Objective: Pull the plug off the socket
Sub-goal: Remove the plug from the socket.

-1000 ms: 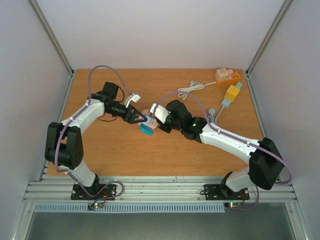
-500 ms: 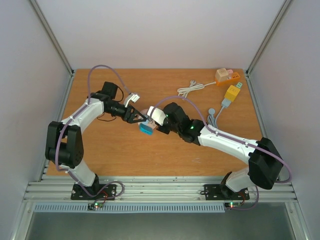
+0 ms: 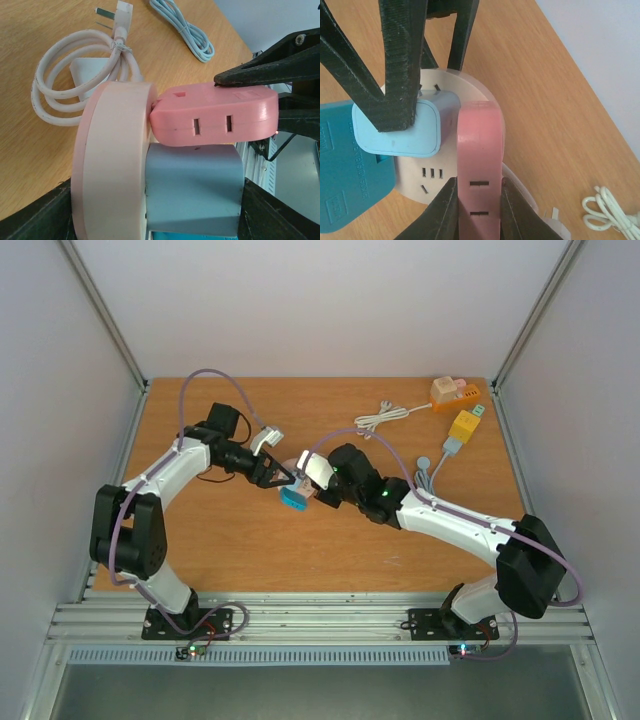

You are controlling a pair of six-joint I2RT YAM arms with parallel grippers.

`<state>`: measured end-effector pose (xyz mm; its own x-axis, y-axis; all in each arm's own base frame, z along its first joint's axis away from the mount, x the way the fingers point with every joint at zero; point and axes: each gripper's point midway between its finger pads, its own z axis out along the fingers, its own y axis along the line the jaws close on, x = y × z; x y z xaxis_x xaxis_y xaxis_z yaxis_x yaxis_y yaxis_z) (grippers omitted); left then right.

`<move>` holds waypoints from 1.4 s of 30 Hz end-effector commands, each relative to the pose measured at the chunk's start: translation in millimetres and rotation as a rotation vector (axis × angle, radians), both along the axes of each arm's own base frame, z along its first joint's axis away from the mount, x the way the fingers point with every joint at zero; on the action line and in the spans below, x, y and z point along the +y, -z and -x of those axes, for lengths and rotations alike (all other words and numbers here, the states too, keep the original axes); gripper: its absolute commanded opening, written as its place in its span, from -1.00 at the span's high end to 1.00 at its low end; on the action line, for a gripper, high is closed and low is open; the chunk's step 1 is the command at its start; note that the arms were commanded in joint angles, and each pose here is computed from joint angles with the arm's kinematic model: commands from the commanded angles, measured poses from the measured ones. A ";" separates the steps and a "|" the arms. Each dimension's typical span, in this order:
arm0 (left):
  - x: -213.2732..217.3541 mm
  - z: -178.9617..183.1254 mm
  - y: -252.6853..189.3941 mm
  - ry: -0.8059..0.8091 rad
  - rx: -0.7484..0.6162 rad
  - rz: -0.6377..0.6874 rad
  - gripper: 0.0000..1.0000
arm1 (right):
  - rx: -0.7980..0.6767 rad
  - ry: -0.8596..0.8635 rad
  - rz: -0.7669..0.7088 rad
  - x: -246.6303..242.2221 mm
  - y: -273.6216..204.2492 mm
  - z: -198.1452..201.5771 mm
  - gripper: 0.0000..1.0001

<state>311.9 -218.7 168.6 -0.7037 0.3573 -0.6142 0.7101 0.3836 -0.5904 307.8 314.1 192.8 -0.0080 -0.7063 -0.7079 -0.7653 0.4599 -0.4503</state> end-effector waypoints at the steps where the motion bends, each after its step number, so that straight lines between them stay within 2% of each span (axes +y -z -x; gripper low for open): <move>1: 7.1 -5.1 -2.8 -0.026 -0.062 -0.039 1.00 | -0.031 0.066 -0.107 -13.6 -42.5 -13.6 0.98; 15: 13.5 -10.7 -6.9 -0.044 0.020 0.037 0.99 | -0.081 0.079 -0.092 -21.8 -43.4 -19.8 0.98; 21: 14.6 -12.9 1.8 -0.055 0.030 -0.006 0.99 | -0.085 0.081 -0.075 -20.8 -43.0 -21.6 0.97; 28: 13.8 -14.5 6.4 -0.068 -0.034 -0.083 0.99 | -0.075 0.087 -0.040 -17.0 -50.4 -22.4 0.98; 34: 13.0 -14.4 5.6 -0.068 -0.044 -0.089 1.00 | -0.085 0.093 -0.032 -12.2 -52.9 -22.9 0.98; 42: 11.4 -11.3 -4.9 -0.048 0.000 0.000 0.99 | -0.113 0.085 -0.034 -15.8 -48.6 -19.9 0.98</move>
<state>313.8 -221.3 171.1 -0.7072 0.3432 -0.6181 0.7067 0.3715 -0.6022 310.3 310.2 201.2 -0.0317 -0.7147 -0.6987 -0.7778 0.4567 -0.4318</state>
